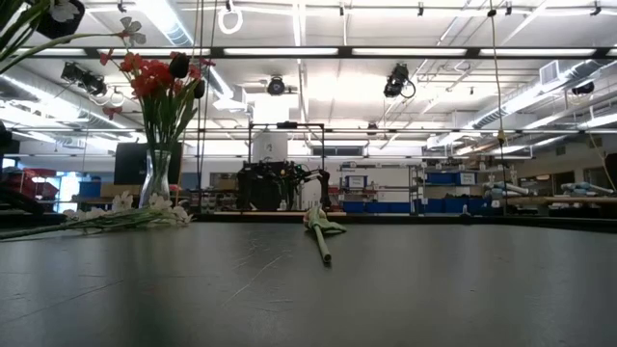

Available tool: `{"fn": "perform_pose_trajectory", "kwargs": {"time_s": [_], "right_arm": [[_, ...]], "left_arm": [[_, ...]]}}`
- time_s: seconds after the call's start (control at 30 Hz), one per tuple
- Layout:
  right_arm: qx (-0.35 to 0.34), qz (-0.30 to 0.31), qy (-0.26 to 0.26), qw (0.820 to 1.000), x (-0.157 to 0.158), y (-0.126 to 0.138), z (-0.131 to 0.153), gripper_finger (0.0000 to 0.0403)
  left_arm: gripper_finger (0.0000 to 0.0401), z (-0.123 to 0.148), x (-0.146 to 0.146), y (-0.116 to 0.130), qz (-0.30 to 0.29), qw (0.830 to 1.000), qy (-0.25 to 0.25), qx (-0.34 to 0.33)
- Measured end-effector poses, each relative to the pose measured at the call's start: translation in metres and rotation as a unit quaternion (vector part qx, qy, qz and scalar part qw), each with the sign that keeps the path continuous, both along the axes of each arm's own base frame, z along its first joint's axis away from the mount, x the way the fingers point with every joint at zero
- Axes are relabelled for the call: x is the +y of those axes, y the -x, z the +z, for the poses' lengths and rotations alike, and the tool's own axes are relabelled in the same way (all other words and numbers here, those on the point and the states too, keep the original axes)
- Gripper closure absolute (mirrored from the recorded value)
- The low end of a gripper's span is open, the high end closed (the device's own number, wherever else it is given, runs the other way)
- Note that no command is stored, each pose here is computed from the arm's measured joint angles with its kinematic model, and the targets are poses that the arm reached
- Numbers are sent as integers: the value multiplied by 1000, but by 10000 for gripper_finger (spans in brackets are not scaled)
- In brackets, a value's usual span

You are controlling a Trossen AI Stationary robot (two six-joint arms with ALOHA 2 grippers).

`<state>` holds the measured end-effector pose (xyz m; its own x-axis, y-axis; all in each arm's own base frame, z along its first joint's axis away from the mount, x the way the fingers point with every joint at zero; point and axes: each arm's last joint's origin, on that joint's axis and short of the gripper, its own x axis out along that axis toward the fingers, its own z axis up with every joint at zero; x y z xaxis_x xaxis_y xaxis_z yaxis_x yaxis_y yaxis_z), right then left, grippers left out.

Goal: Sort flowers into vase by color
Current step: Put the pink flower into the yellow vase

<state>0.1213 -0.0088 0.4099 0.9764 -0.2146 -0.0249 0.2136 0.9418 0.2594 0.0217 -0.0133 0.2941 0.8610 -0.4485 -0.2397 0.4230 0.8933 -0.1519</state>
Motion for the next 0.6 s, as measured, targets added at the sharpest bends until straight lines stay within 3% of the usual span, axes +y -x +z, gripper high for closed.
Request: {"fn": "perform_pose_trajectory", "kwargs": {"time_s": [0.33,0.47,0.6], "right_arm": [[0,0,0,1000,0,0,0,336],[0,0,0,1000,0,0,0,336],[0,0,0,1000,0,0,0,336]], "left_arm": [[383,-2,0,-1,0,1000,-1,2],[346,-2,0,-1,-1,1000,0,2],[283,1,-1,-1,-22,1000,4,-11]]}}
